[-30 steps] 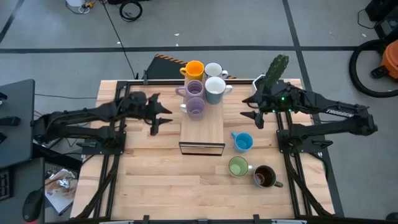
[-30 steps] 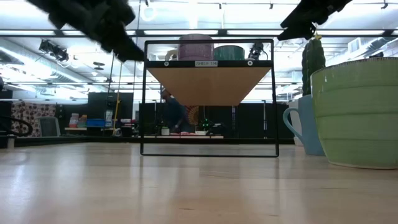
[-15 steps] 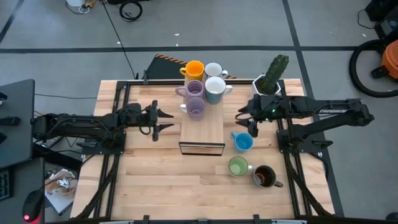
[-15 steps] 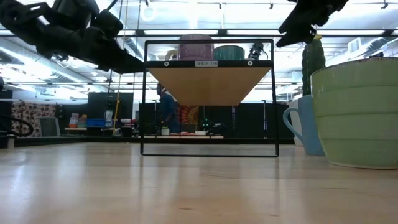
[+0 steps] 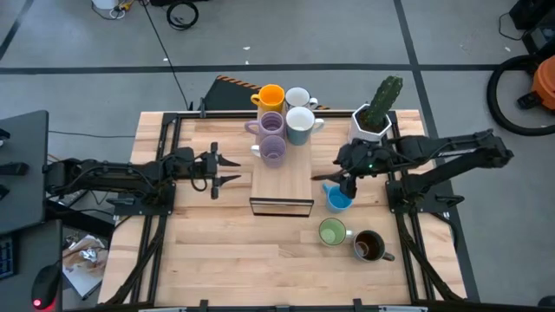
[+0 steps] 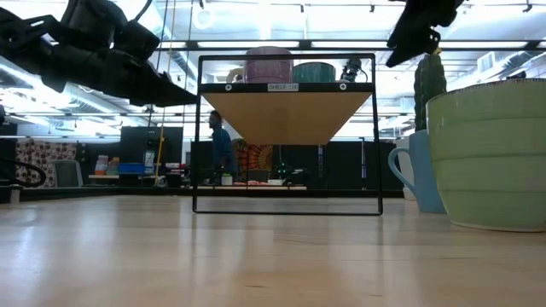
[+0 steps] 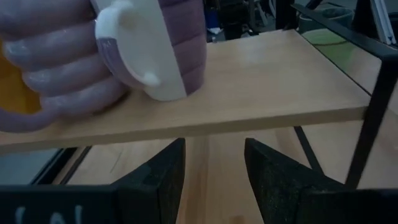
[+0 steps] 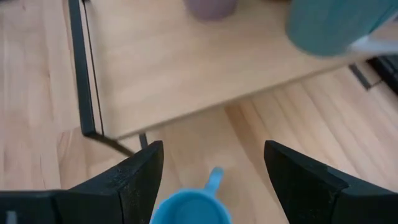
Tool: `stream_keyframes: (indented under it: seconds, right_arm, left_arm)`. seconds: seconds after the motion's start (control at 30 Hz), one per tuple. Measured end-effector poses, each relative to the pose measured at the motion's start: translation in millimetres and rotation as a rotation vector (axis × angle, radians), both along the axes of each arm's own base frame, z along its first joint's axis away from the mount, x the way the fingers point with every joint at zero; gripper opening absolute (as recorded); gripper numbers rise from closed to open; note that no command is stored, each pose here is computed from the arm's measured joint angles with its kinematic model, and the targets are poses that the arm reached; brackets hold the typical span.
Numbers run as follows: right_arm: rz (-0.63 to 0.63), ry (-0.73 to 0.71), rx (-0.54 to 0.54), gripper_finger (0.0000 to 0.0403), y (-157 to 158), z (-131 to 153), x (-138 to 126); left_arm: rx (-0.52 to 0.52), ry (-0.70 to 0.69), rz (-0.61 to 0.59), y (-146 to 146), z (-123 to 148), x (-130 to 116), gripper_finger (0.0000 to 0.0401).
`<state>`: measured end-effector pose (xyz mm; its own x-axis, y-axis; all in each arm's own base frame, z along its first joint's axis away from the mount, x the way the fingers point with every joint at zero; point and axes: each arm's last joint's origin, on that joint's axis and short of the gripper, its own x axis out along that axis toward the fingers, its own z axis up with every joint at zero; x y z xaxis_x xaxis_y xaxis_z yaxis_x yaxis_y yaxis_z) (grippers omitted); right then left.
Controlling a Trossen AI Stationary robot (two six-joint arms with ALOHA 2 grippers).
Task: Place coffee mugs
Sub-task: Put the light blue mug on the shelf aligned with the purple mug
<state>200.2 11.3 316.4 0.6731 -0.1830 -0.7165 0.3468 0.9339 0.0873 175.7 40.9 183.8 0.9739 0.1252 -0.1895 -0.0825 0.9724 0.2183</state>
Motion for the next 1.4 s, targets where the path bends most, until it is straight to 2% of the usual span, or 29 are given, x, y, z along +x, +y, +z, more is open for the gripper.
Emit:
stream_keyframes:
  seconds: [0.23, 0.33, 0.47, 0.6, 0.8, 1.1, 1.3, 1.4]
  right_arm:
    - [0.022, 0.115, 0.026, 0.0283, 9, -4, -2]
    - [0.045, 0.150, 0.086, 0.0283, 14, -7, -2]
    - [0.002, 0.205, 0.166, 0.0283, 22, -12, -6]
    - [-0.041, 0.267, 0.197, 0.0283, 31, -16, -11]
    - [-0.075, 0.273, 0.247, 0.0283, 41, -17, -14]
    - [-0.088, 0.301, 0.266, 0.0283, 52, -19, -20]
    - [-0.116, 0.337, 0.221, 0.0283, 53, -21, -24]
    - [-0.177, 0.304, 0.166, 0.0283, 48, -22, -23]
  left_arm:
    - [0.040, -0.022, -0.009, 0, 2, 0, 0.0172]
    - [0.043, -0.021, -0.009, 0, 2, 1, 0.0172]
    - [0.050, -0.044, -0.003, 1, 5, 1, 0.0172]
    - [0.073, -0.069, 0.004, 1, 7, 1, 0.0172]
    - [0.087, -0.069, 0.009, 1, 8, 1, 0.0172]
    - [0.114, -0.111, 0.013, 2, 12, 1, 0.0172]
    - [0.125, -0.113, 0.013, 2, 12, 1, 0.0172]
    - [0.125, -0.113, 0.013, 2, 12, 1, 0.0172]
